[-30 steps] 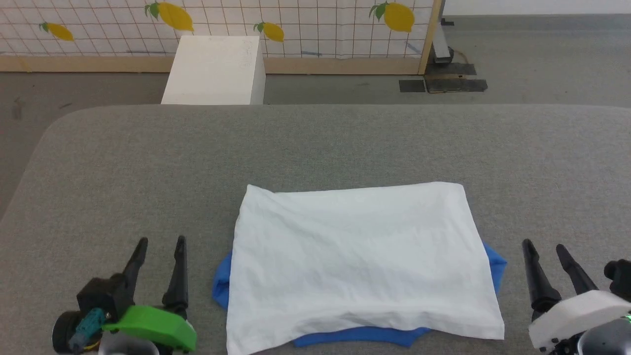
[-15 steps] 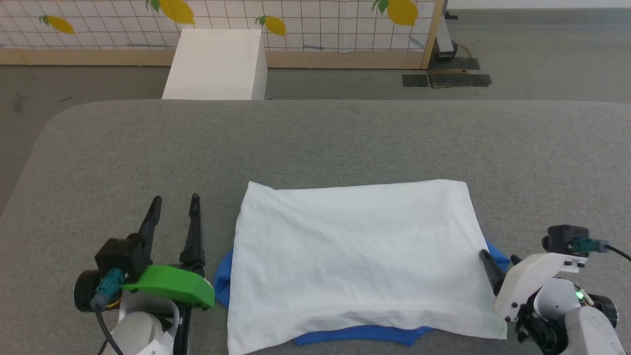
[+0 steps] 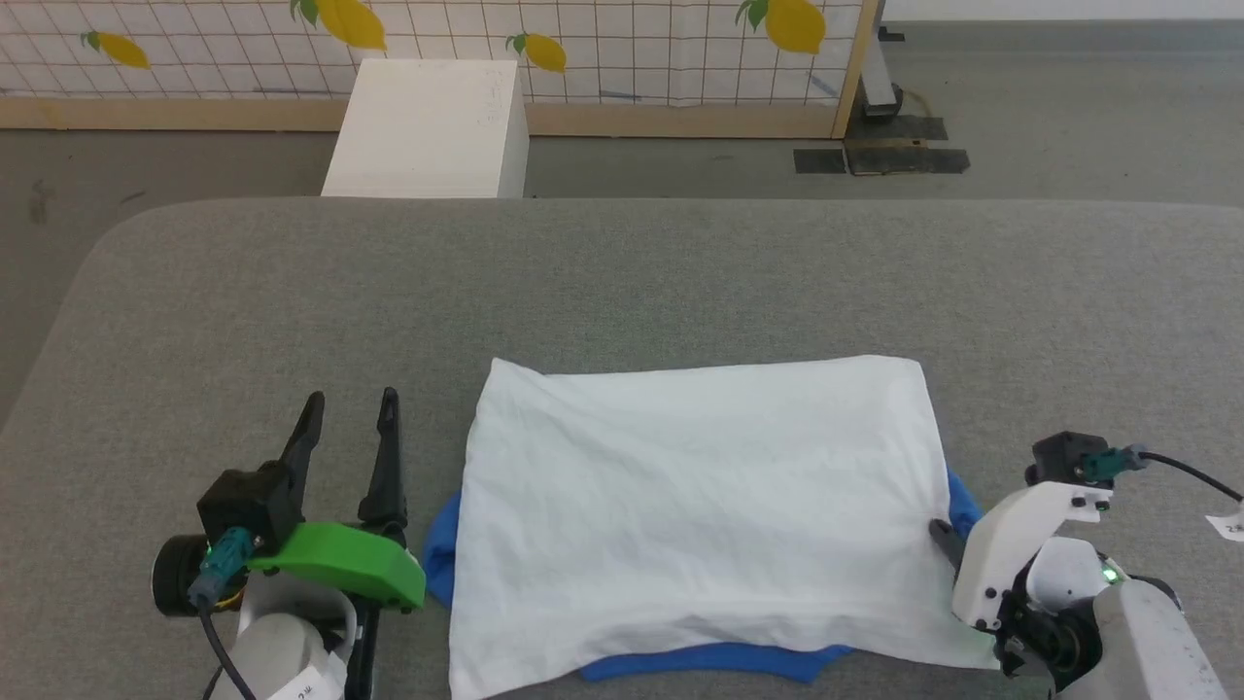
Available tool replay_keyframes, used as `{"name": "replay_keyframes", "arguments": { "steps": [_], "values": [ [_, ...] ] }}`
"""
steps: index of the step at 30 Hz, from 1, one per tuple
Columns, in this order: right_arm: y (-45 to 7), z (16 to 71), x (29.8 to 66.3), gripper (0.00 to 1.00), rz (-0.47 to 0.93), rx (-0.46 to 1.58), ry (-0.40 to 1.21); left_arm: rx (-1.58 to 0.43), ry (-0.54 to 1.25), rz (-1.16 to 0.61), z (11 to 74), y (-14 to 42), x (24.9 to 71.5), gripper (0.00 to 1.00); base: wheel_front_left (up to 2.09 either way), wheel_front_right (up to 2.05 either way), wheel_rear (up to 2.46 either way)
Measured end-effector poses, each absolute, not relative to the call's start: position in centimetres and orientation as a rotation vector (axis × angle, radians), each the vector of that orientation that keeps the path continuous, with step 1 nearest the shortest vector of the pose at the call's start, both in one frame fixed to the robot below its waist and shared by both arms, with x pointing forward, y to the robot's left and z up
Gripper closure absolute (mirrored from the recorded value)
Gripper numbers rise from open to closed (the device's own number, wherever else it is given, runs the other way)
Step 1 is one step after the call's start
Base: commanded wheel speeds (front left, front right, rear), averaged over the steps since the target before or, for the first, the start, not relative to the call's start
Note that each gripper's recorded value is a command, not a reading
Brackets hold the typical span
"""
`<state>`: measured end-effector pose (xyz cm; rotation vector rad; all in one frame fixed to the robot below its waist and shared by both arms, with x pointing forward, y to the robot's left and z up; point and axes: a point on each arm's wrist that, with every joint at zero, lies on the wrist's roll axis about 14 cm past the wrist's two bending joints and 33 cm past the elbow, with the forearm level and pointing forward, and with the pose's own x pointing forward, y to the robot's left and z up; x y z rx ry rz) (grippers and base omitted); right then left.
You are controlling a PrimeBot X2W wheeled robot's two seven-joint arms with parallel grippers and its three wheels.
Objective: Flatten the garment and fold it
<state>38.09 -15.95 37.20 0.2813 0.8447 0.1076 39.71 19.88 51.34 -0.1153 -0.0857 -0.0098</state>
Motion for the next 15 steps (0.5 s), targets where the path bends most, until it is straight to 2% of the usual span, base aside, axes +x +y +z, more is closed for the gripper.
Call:
{"name": "replay_keyframes", "arguments": {
  "steps": [1, 8, 15],
  "values": [
    [-15.8, 37.2, 38.1, 1.0, 0.111, 0.285, 0.844, -0.117, -0.083, -0.01, 51.2, 19.9, 39.7, 0.0, 0.0, 0.0, 0.0],
    [-15.8, 37.7, 38.5, 1.0, 0.095, 0.317, 0.788, -0.124, -0.078, -0.009, 51.0, 19.9, 39.7, 0.0, 0.0, 0.0, 0.0],
    [-22.3, 38.6, 38.1, 1.0, -0.102, 0.237, 0.688, -0.128, -0.083, -0.009, 51.1, 19.9, 39.7, 0.0, 0.0, 0.0, 0.0]
  ]
}}
